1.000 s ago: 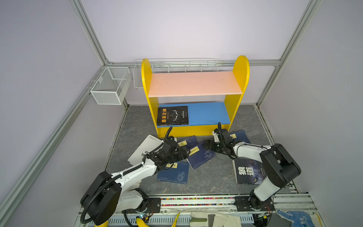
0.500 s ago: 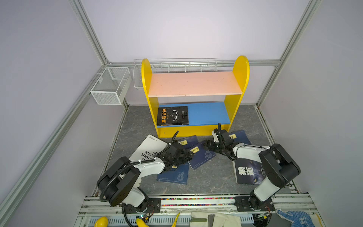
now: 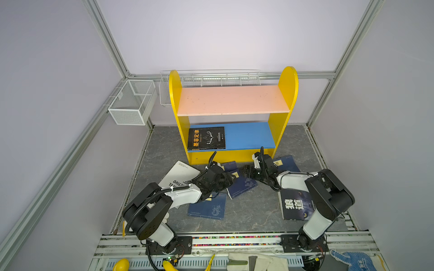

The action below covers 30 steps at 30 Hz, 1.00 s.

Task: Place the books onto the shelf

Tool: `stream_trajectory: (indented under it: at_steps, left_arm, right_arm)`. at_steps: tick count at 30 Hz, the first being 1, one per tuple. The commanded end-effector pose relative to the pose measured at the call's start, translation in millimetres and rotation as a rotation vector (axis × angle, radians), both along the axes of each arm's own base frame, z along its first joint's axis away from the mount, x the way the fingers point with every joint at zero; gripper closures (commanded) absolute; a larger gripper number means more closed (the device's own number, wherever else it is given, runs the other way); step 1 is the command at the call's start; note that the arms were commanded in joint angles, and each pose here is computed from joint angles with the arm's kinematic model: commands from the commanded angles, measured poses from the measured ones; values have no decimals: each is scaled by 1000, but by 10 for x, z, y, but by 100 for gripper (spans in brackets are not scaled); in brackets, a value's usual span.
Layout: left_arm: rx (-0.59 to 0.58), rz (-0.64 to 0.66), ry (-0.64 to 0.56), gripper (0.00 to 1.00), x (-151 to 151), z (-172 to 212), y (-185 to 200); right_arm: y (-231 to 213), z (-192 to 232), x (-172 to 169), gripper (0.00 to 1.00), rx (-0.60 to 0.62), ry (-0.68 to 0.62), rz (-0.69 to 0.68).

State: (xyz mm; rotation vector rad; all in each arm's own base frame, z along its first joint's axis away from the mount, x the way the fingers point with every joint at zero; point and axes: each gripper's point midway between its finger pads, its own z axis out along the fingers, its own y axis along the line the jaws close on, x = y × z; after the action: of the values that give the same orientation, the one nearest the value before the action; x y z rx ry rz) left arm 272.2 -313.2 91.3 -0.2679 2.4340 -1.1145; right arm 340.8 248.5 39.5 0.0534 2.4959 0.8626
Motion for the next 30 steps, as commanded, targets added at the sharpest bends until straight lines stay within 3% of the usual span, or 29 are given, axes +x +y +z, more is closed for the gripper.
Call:
stream_trajectory:
  at_steps: [1, 8, 14, 22, 27, 30]
  left_arm:
    - [-31, -2, -61, 48, 32, 332, -66]
    - [-4, 18, -87, 75, 29, 407, 26]
    - [23, 17, -68, 82, 23, 326, 35]
    - [89, 23, -118, 99, 39, 507, 147]
    - [122, -23, -202, 100, 22, 840, 194]
    - [88, -71, -282, 100, -2, 1180, 214]
  right_arm:
    - [-319, -761, -604, 14, -153, 306, -25]
    - [-311, -749, -592, 14, -147, 305, -27]
    - [-305, -692, -580, 14, -142, 294, -25]
    - [-350, -509, -517, 13, -135, 260, -20]
    - [-249, 51, -426, 3, 33, 142, 70]
    - [-234, 585, -417, 11, 169, 35, 138]
